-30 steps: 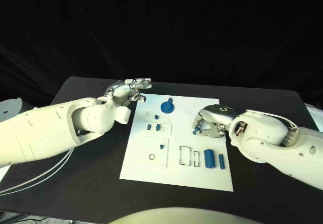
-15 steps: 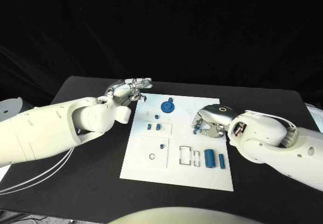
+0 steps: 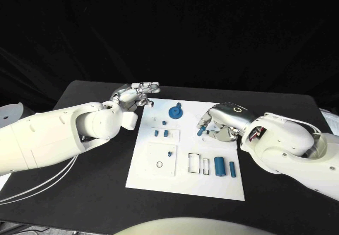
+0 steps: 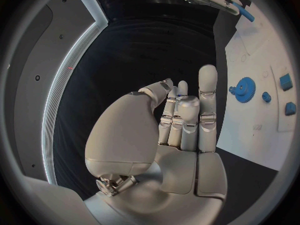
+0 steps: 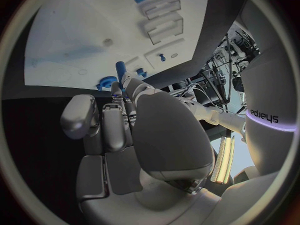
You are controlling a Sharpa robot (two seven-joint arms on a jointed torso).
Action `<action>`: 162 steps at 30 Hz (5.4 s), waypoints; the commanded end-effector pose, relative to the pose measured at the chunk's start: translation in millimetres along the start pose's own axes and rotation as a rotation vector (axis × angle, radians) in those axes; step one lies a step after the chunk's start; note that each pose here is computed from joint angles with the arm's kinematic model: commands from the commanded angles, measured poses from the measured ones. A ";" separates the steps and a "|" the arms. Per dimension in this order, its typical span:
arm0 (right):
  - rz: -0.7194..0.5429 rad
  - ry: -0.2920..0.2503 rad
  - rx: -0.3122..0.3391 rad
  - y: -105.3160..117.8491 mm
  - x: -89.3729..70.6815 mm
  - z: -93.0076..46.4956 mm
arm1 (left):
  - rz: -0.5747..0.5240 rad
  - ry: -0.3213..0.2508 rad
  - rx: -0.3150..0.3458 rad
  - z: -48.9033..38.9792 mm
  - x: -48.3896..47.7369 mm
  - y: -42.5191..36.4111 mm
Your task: Assemble the parts on the task board
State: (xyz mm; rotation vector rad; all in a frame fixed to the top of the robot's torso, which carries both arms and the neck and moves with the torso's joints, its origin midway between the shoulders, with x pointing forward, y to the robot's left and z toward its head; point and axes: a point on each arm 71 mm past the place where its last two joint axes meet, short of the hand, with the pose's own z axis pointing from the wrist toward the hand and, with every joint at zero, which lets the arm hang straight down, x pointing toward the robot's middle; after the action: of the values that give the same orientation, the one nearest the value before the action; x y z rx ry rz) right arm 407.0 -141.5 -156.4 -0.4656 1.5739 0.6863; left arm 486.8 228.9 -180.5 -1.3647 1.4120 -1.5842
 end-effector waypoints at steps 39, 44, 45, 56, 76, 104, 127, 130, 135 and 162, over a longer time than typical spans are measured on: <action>0.159 0.162 -0.246 93.3 81.4 39.4 | -0.010 0.044 0.000 2.5 9.8 3.2; 0.157 0.172 -0.235 91.3 86.0 42.5 | -0.010 0.044 0.000 2.7 9.8 3.3; 0.157 0.174 -0.232 90.8 87.0 43.1 | -0.010 0.043 0.000 2.7 9.7 3.3; 0.141 0.155 -0.211 89.7 89.3 45.2 | -0.010 0.042 -0.001 2.3 9.0 3.1; 0.115 0.148 -0.199 89.1 85.9 40.1 | -0.010 0.042 -0.002 1.6 7.6 2.8; 0.049 0.194 -0.188 99.1 87.1 45.6 | -0.010 0.042 -0.004 0.7 7.3 2.6; 0.075 0.172 -0.159 97.9 86.2 50.3 | -0.010 0.044 -0.009 0.3 7.2 2.7; 0.095 0.147 -0.158 96.9 84.3 50.0 | -0.011 0.045 -0.009 0.5 7.4 2.8; 0.136 0.080 -0.164 93.3 78.2 45.5 | -0.011 0.045 -0.010 0.7 7.1 2.9; 0.377 0.095 0.497 -44.5 43.0 -79.0 | -0.015 0.059 -0.020 -3.4 10.6 5.4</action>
State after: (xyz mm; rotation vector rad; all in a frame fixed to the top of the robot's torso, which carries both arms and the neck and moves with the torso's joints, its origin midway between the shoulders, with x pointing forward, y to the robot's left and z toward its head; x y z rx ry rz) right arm 373.2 -218.3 -199.9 0.1189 1.8325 0.6154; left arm 480.6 221.7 -183.3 -1.3667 1.4510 -1.6094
